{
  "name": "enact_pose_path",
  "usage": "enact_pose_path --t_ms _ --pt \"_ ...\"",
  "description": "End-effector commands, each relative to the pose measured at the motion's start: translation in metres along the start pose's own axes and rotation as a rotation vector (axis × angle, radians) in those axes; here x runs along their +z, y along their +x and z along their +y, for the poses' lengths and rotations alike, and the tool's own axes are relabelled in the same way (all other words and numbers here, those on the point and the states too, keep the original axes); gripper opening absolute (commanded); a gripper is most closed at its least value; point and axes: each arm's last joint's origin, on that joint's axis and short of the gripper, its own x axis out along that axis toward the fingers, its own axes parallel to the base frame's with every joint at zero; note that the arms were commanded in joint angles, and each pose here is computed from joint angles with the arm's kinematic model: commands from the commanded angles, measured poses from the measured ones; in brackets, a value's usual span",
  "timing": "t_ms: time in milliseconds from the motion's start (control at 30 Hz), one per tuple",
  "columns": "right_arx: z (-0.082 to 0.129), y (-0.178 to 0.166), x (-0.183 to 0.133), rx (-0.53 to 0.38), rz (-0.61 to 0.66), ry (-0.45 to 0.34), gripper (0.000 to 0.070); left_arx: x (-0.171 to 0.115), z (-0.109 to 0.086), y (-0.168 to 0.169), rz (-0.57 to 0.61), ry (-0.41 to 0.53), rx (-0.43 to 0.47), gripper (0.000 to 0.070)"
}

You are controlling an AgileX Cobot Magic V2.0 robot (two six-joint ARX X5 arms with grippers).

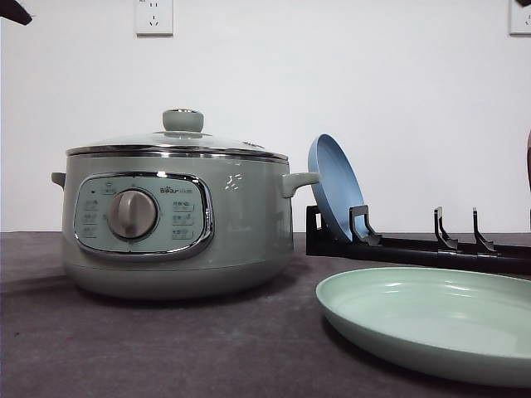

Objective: Transfer potato from steamer to green plate

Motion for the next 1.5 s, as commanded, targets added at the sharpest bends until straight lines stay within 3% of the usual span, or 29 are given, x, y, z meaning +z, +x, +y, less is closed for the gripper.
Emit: enact_pose_path --t_ms 0,133,400,867,1200,1467 --pt "0.002 -0.004 0.004 0.004 -0.022 -0.031 0.0648 0.006 -0.002 -0.001 -0.015 0.024 -0.011 0.07" --pt "0.004 -0.006 0.005 0.005 -0.031 -0.023 0.0686 0.012 -0.001 0.003 -0.004 0.02 -0.009 0.07" --pt "0.003 -0.006 0.006 0.006 -0.038 -0.023 0.0686 0.05 0.003 0.024 0.099 0.05 0.059 0.07" --pt "0.003 -0.006 0.006 0.006 -0.037 -0.021 0.0686 0.126 0.002 0.118 0.312 0.076 0.145 0.07" --pt "0.003 -0.006 0.006 0.005 -0.038 -0.021 0.0686 0.127 -0.002 0.177 0.435 0.09 0.125 0.07" --pt "0.003 -0.006 0.006 0.005 -0.038 -0.021 0.0686 0.114 -0.001 0.201 0.514 0.099 0.17 0.07"
